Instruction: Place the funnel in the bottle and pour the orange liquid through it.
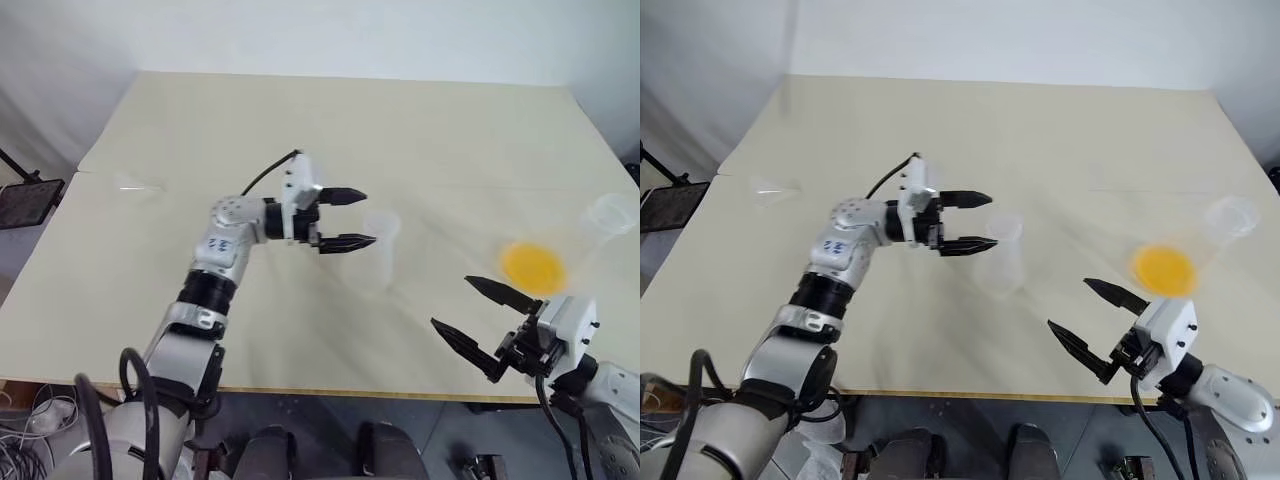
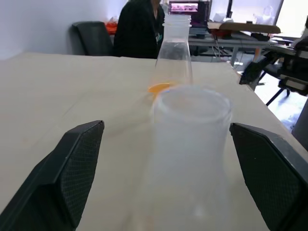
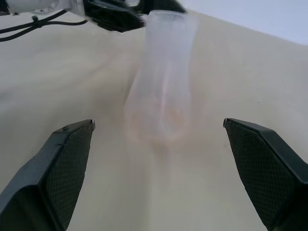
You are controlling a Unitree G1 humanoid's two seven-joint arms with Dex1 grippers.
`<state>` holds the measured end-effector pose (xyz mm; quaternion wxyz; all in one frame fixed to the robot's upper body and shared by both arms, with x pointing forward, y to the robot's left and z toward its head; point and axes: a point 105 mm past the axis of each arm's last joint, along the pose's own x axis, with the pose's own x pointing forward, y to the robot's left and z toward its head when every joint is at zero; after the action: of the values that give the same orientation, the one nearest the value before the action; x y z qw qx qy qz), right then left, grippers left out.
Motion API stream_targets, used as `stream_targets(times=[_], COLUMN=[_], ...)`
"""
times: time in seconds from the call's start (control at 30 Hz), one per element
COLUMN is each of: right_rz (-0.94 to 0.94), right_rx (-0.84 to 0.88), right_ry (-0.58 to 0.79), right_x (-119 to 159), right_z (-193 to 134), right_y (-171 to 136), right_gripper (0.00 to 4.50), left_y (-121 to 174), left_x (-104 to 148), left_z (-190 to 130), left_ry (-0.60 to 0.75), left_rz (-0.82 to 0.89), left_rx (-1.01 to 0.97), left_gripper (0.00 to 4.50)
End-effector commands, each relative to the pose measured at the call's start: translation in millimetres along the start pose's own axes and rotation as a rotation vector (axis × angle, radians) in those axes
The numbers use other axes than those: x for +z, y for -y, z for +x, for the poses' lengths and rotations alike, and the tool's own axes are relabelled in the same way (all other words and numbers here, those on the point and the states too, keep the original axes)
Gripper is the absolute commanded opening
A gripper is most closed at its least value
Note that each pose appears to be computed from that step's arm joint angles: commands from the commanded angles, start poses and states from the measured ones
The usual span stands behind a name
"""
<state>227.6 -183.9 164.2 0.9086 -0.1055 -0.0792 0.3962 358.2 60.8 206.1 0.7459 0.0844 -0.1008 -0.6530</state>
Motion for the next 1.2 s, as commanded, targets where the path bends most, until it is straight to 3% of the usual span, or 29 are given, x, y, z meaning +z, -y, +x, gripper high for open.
stream_targets(times=[0.03, 0.4, 0.53, 0.77, 1.0, 1.2], right_rz=[-0.013, 0.008, 0.008, 0.032, 0.031, 0.018], right_rx=[0.068, 0.24, 0.32, 0.334, 0.326, 0.296], right_ry=[0.044, 0.115, 0.154, 0.146, 0.144, 0.137], right_x=[9.2, 16.5, 27.3, 25.8, 26.9, 25.8], right_z=[11.6, 51.3, 63.5, 65.5, 64.9, 62.2], right_y=[-2.3, -2.0, -7.0, -5.8, -4.8, -3.3], right_gripper=[4.5, 4.5, 4.5, 4.5, 4.5, 4.5], left_y=[-8.1, 19.1, 43.2, 76.4, 81.3, 55.3], left_x=[26.2, -3.7, -7.4, -12.3, -23.7, -23.8], left_z=[-30.8, -146.1, -209.0, -279.3, -295.1, -293.1], left_ry=[0.083, 0.005, 0.014, -0.008, -0.013, 0.02], left_rz=[0.102, 0.041, 0.024, 0.043, 0.003, -0.021], left_rx=[0.124, 0.572, 0.893, 1.343, 1.484, 1.538], left_gripper=[4.44, 4.44, 4.44, 4.44, 4.44, 4.44])
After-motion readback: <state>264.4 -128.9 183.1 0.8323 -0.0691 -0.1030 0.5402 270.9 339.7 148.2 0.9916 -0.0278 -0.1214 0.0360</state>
